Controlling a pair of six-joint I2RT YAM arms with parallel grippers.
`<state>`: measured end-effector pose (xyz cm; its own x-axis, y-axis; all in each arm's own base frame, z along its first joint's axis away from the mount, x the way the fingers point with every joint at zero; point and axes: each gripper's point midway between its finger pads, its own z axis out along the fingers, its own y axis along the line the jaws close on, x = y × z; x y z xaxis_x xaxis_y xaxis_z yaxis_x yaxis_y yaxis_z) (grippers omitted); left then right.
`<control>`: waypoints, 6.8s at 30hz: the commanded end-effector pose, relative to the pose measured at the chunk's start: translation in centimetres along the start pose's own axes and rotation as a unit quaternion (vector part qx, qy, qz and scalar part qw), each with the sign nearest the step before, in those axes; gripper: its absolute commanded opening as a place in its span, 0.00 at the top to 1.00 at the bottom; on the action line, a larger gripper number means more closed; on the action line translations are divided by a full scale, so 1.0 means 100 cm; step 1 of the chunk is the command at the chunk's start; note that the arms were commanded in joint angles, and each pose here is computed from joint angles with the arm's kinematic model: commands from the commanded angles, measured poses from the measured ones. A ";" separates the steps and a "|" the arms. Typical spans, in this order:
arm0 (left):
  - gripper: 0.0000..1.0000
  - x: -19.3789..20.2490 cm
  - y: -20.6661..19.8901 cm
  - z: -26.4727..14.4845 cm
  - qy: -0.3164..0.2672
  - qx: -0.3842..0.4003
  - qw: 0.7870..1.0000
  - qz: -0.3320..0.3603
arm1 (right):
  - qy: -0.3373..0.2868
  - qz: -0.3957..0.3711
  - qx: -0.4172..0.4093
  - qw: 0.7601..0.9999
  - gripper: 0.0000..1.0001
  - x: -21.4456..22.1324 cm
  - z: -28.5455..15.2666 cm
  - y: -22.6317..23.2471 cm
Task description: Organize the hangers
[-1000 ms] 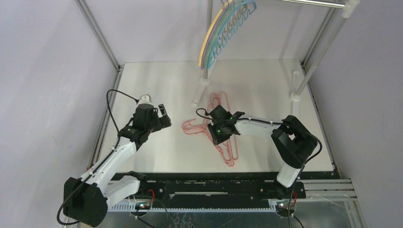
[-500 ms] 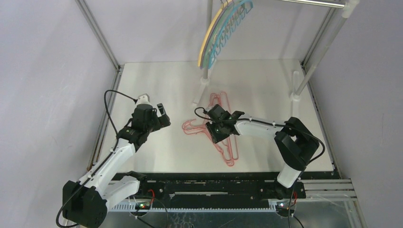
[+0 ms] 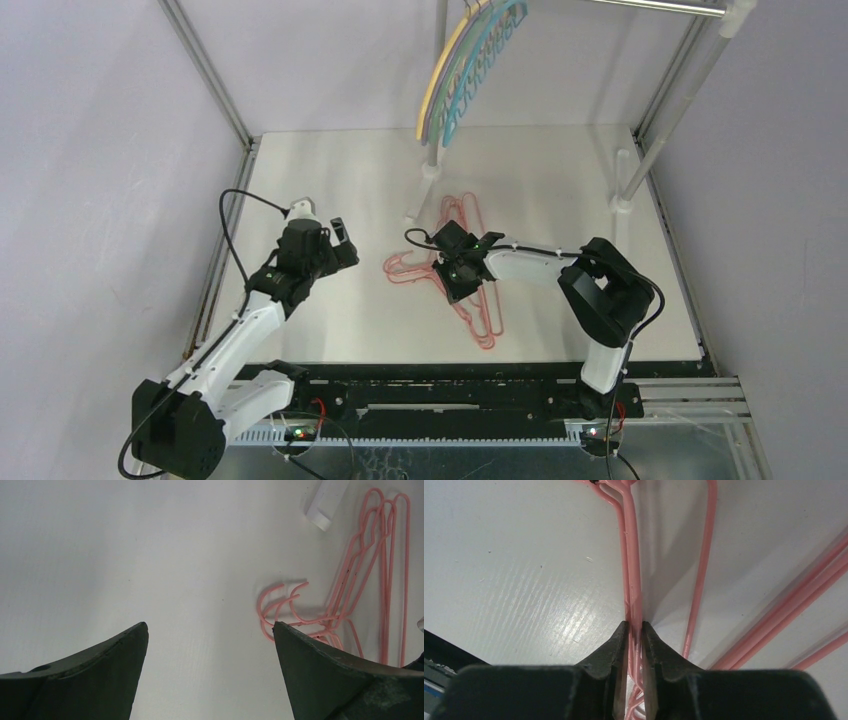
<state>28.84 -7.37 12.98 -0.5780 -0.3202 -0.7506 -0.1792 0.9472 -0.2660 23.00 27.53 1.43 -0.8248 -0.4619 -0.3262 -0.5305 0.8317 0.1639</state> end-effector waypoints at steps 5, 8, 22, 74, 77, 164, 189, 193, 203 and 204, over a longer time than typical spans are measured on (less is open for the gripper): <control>0.01 -0.012 -0.004 0.001 -0.016 0.000 1.000 0.005 | -0.036 -0.005 -0.018 0.999 0.83 -0.023 -0.021 0.008; 0.01 -0.013 -0.004 0.001 -0.017 0.001 1.000 0.005 | -0.050 -0.005 -0.022 0.998 0.82 -0.027 -0.039 0.010; 0.01 -0.009 -0.002 -0.003 -0.022 0.002 1.000 -0.004 | -0.075 -0.002 -0.049 0.996 0.86 -0.036 -0.073 0.016; 0.00 -0.011 0.002 -0.008 -0.032 0.000 0.999 -0.007 | -0.104 0.055 -0.154 0.981 1.00 -0.047 -0.130 0.024; 0.01 -0.011 0.002 -0.008 -0.033 0.000 0.999 -0.005 | -0.127 0.092 -0.166 0.973 1.00 -0.050 -0.150 0.008; 0.01 -0.005 -0.011 0.013 0.003 0.014 1.000 0.028 | -0.504 0.285 -0.157 0.800 0.24 -0.249 -0.365 -0.180; 0.01 -0.010 -0.017 0.020 0.002 0.018 1.000 0.025 | -0.221 0.003 0.019 0.975 0.00 -0.033 -0.214 -0.010; 0.01 -0.006 -0.016 0.019 0.003 0.018 1.000 0.017 | -0.177 -0.037 0.025 0.983 0.00 -0.033 -0.167 -0.005; 0.01 0.009 -0.006 0.017 0.010 0.011 1.000 0.012 | -0.128 -0.042 0.054 0.989 0.17 -0.060 -0.065 -0.007; 0.01 0.010 -0.004 0.017 0.010 0.009 1.000 0.015 | -0.123 -0.043 0.062 0.989 0.20 -0.061 -0.056 -0.011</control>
<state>29.60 -8.11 10.72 -0.6301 -0.2762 -0.7258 -0.1505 0.9603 -0.2347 24.49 26.09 8.52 -0.7466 -0.4799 -0.4608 -0.5626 0.8251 0.0522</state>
